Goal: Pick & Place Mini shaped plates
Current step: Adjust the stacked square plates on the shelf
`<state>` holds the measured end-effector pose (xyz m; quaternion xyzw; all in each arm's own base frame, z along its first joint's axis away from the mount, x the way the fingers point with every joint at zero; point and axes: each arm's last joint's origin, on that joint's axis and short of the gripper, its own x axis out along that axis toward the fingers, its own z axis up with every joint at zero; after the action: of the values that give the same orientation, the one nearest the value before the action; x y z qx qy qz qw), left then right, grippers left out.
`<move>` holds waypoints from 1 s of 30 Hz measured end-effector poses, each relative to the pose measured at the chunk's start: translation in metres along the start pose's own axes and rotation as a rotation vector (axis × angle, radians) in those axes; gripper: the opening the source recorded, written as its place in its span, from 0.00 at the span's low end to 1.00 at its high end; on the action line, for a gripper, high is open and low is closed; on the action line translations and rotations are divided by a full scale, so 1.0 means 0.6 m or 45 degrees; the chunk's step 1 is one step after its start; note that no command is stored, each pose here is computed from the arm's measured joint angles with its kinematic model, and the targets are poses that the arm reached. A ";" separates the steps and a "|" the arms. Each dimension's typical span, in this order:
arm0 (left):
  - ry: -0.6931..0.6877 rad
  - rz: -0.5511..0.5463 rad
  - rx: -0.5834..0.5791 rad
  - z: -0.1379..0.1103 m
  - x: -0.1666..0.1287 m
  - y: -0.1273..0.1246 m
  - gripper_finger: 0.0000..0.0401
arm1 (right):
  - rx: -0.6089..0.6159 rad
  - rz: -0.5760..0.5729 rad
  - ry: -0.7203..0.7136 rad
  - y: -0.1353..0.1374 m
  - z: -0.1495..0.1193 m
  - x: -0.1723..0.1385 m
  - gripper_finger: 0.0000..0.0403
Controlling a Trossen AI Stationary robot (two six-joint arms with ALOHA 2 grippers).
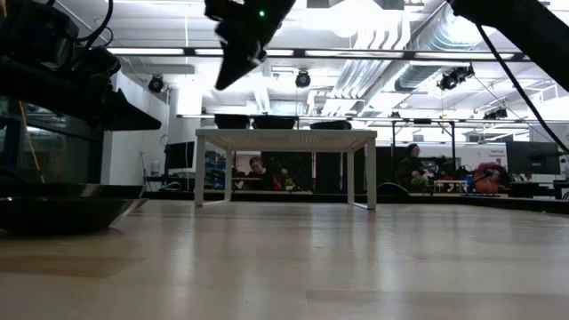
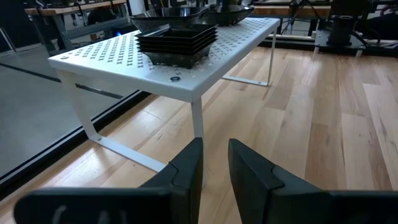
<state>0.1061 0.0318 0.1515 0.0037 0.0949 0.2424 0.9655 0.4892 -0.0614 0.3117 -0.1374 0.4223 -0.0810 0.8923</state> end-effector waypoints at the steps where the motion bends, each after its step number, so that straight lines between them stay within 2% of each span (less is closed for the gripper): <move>1: -0.001 0.000 0.000 0.000 0.000 0.000 0.18 | 0.011 0.092 -0.012 0.006 0.000 0.001 0.24; 2: -0.001 0.000 0.000 0.000 0.000 0.000 0.18 | 0.025 0.164 -0.022 0.012 -0.001 0.003 0.23; 4: 0.000 0.000 0.000 0.000 0.000 0.000 0.18 | 0.043 0.218 -0.017 0.015 -0.003 0.008 0.20; 12: 0.000 0.000 0.000 0.000 0.000 0.000 0.18 | 0.062 0.095 0.087 -0.009 -0.023 0.025 0.02; 19: 0.000 0.000 0.000 0.000 0.000 0.000 0.18 | 0.062 0.074 0.104 -0.009 -0.026 0.035 0.00; 30: 0.000 0.000 0.000 0.000 0.000 0.000 0.18 | 0.067 -0.041 0.142 -0.018 -0.035 0.061 0.00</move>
<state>0.1061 0.0319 0.1515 0.0036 0.0947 0.2423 0.9656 0.4957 -0.0847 0.2756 -0.1160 0.4669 -0.1140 0.8692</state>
